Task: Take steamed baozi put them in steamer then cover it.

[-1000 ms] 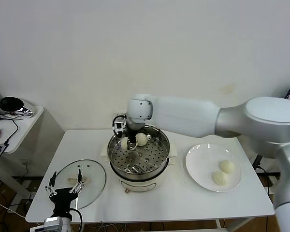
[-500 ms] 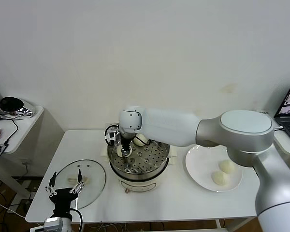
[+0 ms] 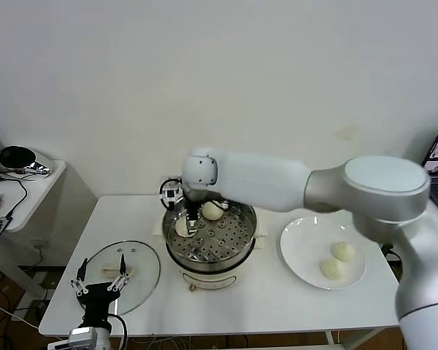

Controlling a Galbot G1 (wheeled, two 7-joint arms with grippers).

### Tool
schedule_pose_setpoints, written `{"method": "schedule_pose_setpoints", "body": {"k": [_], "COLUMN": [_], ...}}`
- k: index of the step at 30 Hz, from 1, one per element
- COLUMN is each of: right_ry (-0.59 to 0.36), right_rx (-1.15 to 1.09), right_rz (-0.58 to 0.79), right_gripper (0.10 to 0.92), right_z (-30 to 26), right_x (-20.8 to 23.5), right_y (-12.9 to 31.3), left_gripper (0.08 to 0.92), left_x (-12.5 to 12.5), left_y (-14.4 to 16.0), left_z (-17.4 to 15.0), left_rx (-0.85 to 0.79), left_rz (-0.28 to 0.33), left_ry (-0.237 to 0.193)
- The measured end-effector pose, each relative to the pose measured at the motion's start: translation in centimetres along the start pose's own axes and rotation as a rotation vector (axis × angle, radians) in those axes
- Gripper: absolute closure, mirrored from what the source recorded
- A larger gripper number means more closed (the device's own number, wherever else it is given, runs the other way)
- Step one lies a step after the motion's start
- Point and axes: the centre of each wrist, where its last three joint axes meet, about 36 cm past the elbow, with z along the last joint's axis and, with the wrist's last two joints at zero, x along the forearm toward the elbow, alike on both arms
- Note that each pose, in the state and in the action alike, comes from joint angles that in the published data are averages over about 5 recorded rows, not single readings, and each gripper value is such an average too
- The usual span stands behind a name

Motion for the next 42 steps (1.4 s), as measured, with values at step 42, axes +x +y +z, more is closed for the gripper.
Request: {"method": "schedule_pose_setpoints", "body": {"k": [42], "right_ry": [0.114], "right_rx": [-0.055], "right_rz": [-0.075], "right_gripper": [0.200], "right_z": [36.3], "right_x": [3.7], "right_y": [16.8], "left_gripper": [0.177], "left_x": [1.6], "left_y": [-0.3], "left_z": [0.9], "left_rx": [-0.047], "left_rz": [0.014], "left_ry": [0.033]}}
